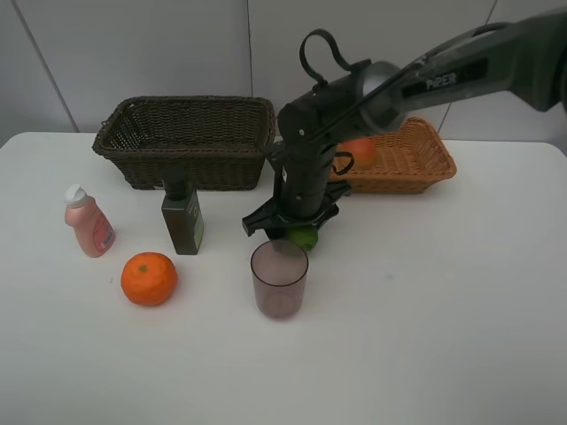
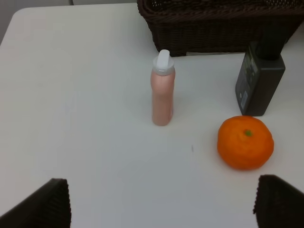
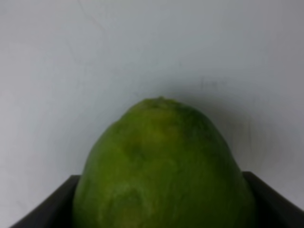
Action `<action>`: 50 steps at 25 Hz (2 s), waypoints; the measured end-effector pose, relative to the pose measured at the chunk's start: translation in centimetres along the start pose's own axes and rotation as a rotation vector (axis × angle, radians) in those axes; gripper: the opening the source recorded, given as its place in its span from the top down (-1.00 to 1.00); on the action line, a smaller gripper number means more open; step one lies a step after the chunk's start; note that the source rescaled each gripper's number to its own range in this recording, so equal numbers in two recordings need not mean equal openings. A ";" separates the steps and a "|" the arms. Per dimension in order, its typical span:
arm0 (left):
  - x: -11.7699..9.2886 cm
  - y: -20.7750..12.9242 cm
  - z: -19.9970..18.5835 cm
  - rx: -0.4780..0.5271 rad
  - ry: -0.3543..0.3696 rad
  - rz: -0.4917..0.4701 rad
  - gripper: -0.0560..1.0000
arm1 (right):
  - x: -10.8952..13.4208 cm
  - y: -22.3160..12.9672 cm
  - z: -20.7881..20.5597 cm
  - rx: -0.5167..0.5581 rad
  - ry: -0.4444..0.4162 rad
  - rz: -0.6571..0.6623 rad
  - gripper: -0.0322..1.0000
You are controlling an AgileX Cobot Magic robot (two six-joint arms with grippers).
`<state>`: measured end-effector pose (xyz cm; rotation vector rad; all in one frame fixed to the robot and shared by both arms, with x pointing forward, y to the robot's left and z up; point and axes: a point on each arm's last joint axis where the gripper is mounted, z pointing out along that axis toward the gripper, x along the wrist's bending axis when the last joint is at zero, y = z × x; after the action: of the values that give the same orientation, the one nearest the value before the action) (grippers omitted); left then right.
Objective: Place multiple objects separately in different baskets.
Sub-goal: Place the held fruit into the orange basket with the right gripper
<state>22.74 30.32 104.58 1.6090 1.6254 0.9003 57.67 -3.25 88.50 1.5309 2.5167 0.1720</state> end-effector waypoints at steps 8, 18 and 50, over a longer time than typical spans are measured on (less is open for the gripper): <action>0.0 0.0 0.0 0.000 0.000 0.000 -1.00 | -0.1 0.3 -0.6 0.022 -0.017 -0.004 0.79; 0.0 0.0 0.0 0.000 0.000 0.000 -1.00 | -2.6 2.8 -7.3 0.018 -0.051 0.025 0.79; 0.0 0.0 0.0 0.000 0.000 0.000 -1.00 | -22.1 3.8 -6.4 -0.318 -0.110 0.417 0.80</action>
<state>22.74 30.32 104.58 1.6090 1.6254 0.9003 69.42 -21.12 97.69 1.8411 1.9434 0.5034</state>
